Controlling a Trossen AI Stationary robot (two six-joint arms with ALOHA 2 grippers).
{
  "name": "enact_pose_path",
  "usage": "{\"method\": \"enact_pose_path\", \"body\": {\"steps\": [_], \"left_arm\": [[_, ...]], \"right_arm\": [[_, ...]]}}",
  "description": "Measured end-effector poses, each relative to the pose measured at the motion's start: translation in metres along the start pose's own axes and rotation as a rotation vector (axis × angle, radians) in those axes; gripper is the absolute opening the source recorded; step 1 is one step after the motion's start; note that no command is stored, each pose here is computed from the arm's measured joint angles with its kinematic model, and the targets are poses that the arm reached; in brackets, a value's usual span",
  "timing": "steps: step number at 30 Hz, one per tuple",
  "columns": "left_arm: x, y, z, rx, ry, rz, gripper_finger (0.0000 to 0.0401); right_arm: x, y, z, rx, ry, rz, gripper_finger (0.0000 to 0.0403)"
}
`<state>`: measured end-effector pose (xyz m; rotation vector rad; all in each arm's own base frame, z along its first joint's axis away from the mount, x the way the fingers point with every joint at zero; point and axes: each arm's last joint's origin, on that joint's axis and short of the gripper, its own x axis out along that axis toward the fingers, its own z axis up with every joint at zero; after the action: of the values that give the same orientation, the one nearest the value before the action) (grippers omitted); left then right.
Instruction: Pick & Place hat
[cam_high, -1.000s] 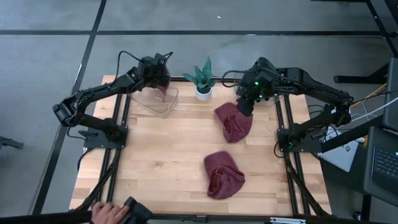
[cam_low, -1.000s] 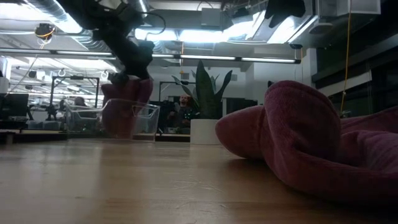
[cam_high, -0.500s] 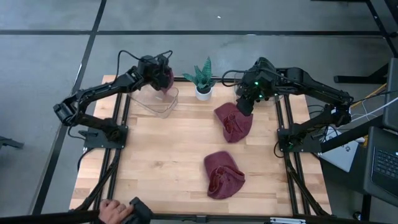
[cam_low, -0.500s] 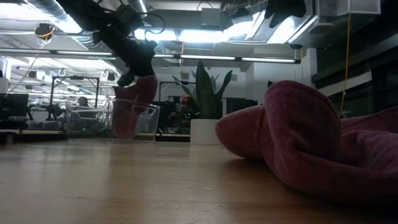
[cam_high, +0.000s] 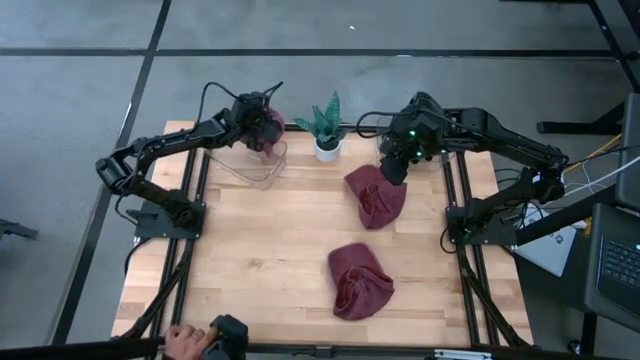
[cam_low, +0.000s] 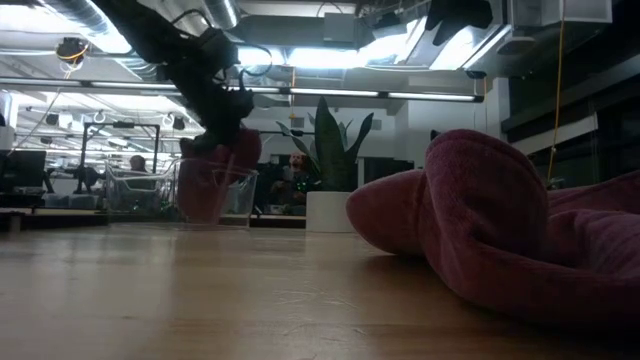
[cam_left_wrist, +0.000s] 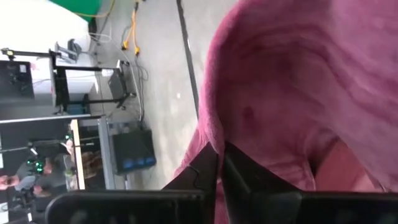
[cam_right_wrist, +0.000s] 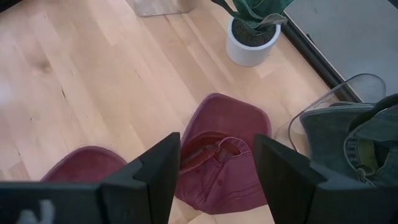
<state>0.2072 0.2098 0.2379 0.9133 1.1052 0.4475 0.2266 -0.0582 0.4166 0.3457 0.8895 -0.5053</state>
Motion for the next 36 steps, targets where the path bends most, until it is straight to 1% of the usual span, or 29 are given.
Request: {"method": "enact_pose_path", "body": {"steps": [4,9,13,20,27,32,36], "left_arm": [[0.003,0.003,0.001,-0.009,0.003,0.039,0.0016],[0.003,0.005,0.002,-0.018,-0.014,0.063,0.0032],[0.003,0.007,0.002,-0.024,-0.019,0.082,0.0057],[0.003,0.013,0.002,-0.046,0.005,0.144,0.0116],[0.002,0.014,0.000,-0.034,0.046,0.159,0.0171],[0.002,0.015,-0.003,0.008,0.069,0.166,0.0194],[0.002,0.019,-0.004,0.017,0.121,0.217,0.0200]], "right_arm": [[0.000,0.000,0.000,0.000,0.003,0.009,0.0200],[0.000,0.000,0.000,0.000,0.003,0.008,0.0200],[0.000,0.000,0.000,0.000,0.003,0.008,0.0200],[0.000,-0.001,-0.003,-0.004,0.032,-0.003,0.0200],[0.000,-0.001,-0.003,-0.005,0.035,-0.005,0.0200],[0.000,-0.001,-0.003,-0.008,0.035,-0.005,0.0200],[0.000,-0.001,-0.003,-0.007,0.036,-0.005,0.0200]]}}
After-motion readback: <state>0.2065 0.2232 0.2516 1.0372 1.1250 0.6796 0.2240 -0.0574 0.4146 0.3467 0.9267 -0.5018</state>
